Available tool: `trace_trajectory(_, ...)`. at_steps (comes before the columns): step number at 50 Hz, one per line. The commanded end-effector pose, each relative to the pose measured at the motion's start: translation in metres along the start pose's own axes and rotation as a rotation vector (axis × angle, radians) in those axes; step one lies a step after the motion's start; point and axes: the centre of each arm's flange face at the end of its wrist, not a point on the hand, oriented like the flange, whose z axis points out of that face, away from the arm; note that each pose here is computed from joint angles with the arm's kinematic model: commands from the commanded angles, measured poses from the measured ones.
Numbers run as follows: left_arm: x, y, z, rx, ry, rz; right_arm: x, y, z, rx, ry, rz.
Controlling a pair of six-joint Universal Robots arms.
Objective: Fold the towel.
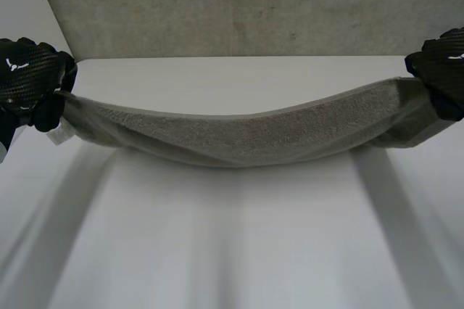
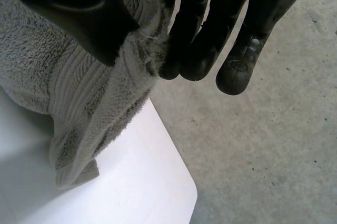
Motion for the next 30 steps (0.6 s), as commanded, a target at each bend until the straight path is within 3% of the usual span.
trace_trajectory(1, 0.0, -0.006, -0.008, -0.003, 0.0, -0.001, 0.009, -0.001, -0.006, -0.015, -0.007, -0.005)
trace_trajectory(8, -0.001, -0.022, -0.018, 0.027, -0.008, 0.01, 0.02, 0.002, -0.006, -0.02, 0.009, -0.006)
trace_trajectory(20, 0.001, -0.009, -0.012, -0.008, 0.006, -0.002, 0.011, 0.007, -0.01, -0.074, -0.07, 0.015)
trace_trajectory(30, 0.012, 0.036, 0.018, -0.155, 0.081, -0.061, -0.014, 0.043, 0.008, -0.228, -0.289, -0.1)
